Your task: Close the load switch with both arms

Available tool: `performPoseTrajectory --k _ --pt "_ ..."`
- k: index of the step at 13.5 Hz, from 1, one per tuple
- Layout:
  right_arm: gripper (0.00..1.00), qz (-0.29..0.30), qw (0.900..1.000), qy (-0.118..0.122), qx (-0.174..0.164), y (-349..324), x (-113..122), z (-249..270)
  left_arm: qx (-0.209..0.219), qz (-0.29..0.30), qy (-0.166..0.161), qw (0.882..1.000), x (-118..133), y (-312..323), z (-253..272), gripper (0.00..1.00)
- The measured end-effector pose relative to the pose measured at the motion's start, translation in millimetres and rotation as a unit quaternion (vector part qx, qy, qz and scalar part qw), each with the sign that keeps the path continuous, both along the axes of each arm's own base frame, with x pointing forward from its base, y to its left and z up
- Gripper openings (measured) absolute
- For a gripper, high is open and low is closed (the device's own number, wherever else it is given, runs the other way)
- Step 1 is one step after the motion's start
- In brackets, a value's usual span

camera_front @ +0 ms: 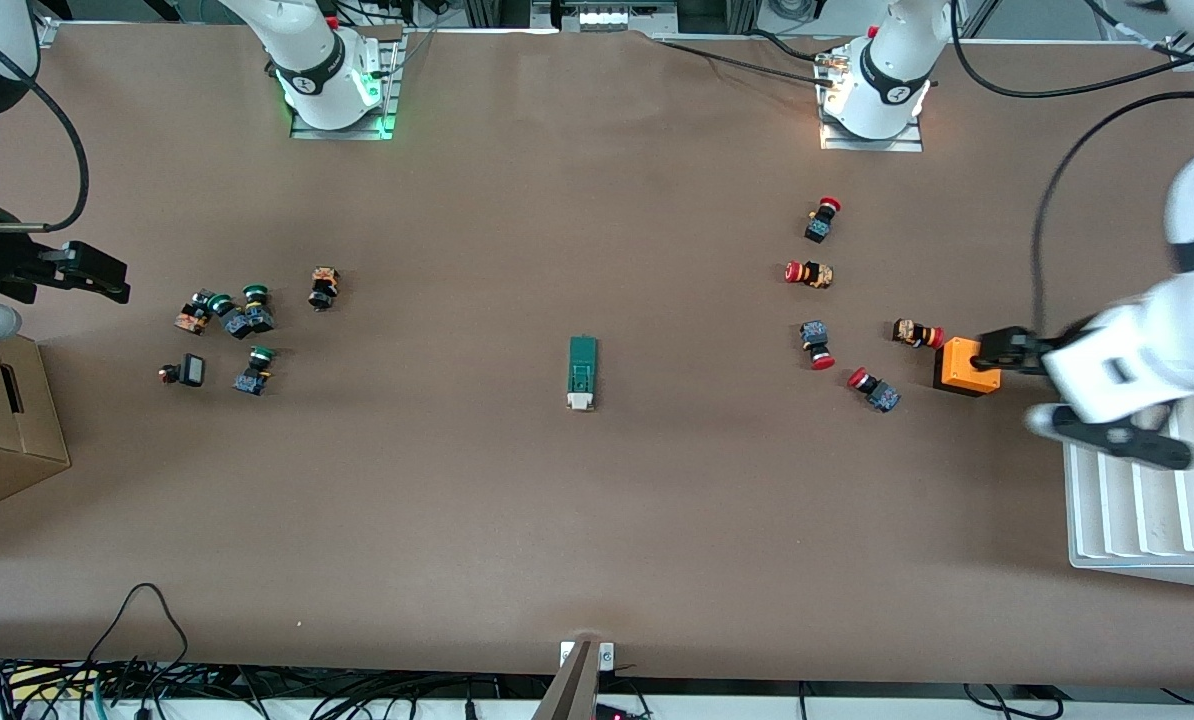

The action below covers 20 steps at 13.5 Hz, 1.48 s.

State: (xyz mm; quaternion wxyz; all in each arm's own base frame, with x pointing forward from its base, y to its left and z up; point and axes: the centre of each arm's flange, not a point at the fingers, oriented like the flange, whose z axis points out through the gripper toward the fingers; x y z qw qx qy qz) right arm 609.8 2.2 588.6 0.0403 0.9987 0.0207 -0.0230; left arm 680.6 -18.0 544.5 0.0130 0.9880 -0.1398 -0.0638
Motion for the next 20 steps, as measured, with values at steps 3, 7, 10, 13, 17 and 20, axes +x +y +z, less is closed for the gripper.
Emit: performPoseTrajectory --k 3,7,10,13,17,20 --pt "1.00 0.000 1.000 0.000 0.000 -0.2 0.2 -0.3 0.011 0.013 -0.028 0.999 -15.7 28.8 41.8 1.00" --pt "1.00 -0.006 1.000 0.000 -0.001 -6.4 0.2 -0.3 0.033 0.024 -0.075 0.996 -50.9 20.4 81.7 1.00" --pt "1.00 -0.027 1.000 -0.003 -0.002 -5.9 0.3 -0.1 0.033 0.026 -0.092 0.995 -79.7 23.9 80.3 1.00" --pt "1.00 -0.047 0.999 -0.005 -0.003 -4.8 0.5 0.0 0.024 0.029 -0.101 0.994 -95.5 28.2 69.5 1.00" --pt "1.00 -0.044 0.999 -0.006 -0.003 -4.5 0.7 0.2 0.006 0.047 -0.099 0.994 -96.4 27.6 54.5 1.00" --pt "1.00 0.012 1.000 -0.007 -0.001 -6.2 1.9 1.1 0.006 0.050 -0.094 0.994 -96.9 27.2 49.6 1.00"
